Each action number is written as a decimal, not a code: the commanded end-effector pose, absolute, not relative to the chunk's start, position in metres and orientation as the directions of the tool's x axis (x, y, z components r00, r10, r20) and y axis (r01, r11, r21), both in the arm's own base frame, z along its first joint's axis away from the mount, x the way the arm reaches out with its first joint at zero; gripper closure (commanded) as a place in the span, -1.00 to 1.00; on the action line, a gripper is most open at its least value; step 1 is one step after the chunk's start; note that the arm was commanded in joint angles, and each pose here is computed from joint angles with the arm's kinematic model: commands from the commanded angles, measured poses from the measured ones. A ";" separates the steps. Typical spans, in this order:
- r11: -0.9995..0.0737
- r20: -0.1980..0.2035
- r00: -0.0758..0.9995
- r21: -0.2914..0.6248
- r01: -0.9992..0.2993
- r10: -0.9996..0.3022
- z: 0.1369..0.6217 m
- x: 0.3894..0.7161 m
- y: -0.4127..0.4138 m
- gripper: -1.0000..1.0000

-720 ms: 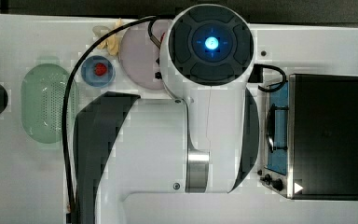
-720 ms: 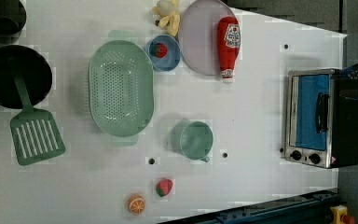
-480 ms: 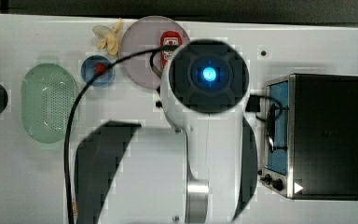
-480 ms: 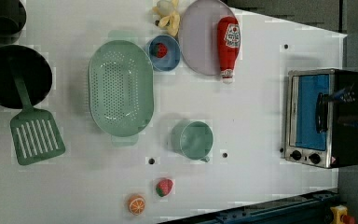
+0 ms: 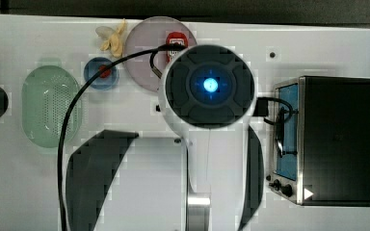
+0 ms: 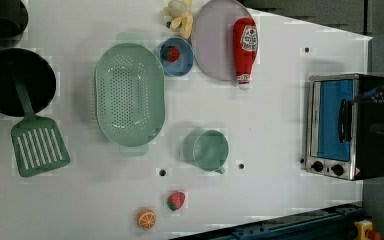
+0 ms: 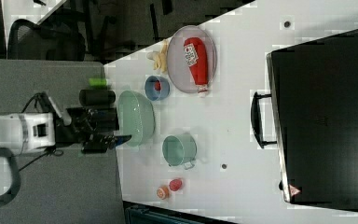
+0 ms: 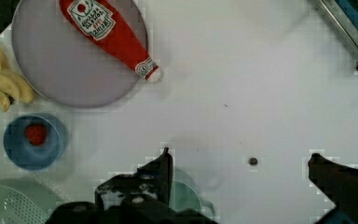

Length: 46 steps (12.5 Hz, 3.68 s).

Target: Pick ketchup from plate and place it on table.

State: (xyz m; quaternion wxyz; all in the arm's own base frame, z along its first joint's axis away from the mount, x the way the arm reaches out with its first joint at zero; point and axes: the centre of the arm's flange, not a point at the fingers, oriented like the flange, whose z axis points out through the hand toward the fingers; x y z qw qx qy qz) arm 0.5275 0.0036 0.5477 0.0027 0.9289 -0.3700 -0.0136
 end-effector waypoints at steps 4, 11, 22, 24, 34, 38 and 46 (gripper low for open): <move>-0.725 -0.089 0.720 0.056 -0.687 -0.689 0.454 0.572 0.009 -1.00; -0.879 -0.071 0.877 -0.002 -0.476 -0.475 0.364 0.613 0.022 -1.00; -0.995 -0.028 0.996 -0.046 -0.084 -0.083 0.245 0.688 0.036 -1.00; -0.999 -0.001 0.999 -0.008 -0.040 -0.040 0.231 0.701 0.040 -1.00; -1.000 0.087 0.996 0.000 -0.012 -0.012 0.162 0.716 0.041 -0.69; -1.000 0.114 0.993 -0.005 -0.009 -0.009 0.175 0.723 0.045 -0.25; -0.995 0.093 0.991 -0.042 -0.092 -0.096 0.331 0.715 0.031 -0.25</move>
